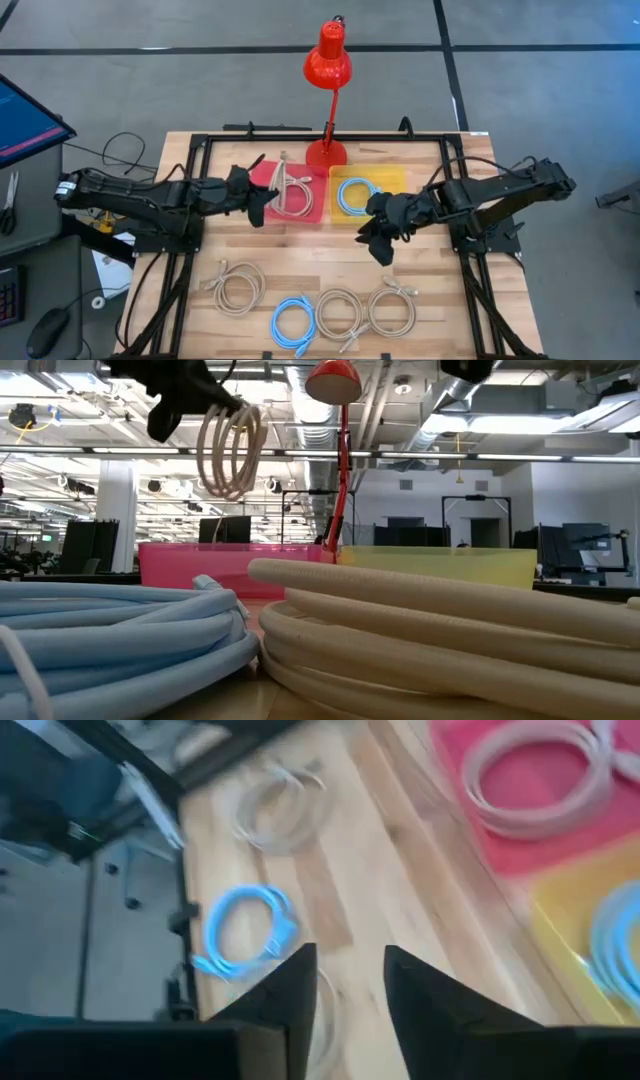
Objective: Sort HDMI cables
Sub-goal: Put the brown HDMI cable into the red bin
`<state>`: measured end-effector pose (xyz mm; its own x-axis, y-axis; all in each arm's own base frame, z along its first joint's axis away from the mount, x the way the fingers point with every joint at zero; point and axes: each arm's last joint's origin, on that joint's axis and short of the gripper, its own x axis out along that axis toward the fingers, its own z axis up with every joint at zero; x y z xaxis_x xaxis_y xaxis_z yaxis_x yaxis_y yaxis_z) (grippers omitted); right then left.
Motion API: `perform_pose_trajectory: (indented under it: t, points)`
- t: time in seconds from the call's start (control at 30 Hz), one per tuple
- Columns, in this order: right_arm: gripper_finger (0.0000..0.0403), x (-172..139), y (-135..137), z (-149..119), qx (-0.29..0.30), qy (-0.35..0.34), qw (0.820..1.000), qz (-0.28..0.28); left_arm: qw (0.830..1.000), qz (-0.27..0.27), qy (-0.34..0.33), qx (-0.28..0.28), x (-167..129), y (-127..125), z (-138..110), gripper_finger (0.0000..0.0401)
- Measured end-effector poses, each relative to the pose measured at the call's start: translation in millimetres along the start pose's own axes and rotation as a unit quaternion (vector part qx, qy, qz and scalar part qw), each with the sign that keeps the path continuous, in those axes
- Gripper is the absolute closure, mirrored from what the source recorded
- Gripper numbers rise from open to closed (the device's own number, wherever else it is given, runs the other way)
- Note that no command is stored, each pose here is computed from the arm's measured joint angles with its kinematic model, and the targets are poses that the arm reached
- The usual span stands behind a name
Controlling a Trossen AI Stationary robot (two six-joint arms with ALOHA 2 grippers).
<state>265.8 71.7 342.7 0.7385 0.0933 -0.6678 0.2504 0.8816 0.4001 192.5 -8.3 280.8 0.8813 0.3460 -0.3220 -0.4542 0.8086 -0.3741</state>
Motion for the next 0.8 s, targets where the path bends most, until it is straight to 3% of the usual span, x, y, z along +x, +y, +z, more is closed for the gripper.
perform_pose_trajectory:
  t: [0.3,0.57,0.8]
  points:
    - [0.0394,-0.7,-9.6,-9.8,0.013,0.038,0.997,-0.064,0.993,0.06,0.056,0.088,3.2,17.2,-7.2,0.0365]
    - [0.04,-1.1,-13.4,-10.5,0.019,0.026,0.994,-0.102,0.984,0.106,0.082,0.121,8.2,27.9,-10.3,0.0365]
    - [0.0402,-1.1,-14.8,-10.1,0.018,0.017,0.993,-0.117,0.973,0.127,0.131,0.142,31.7,32.0,-22.1,0.0365]
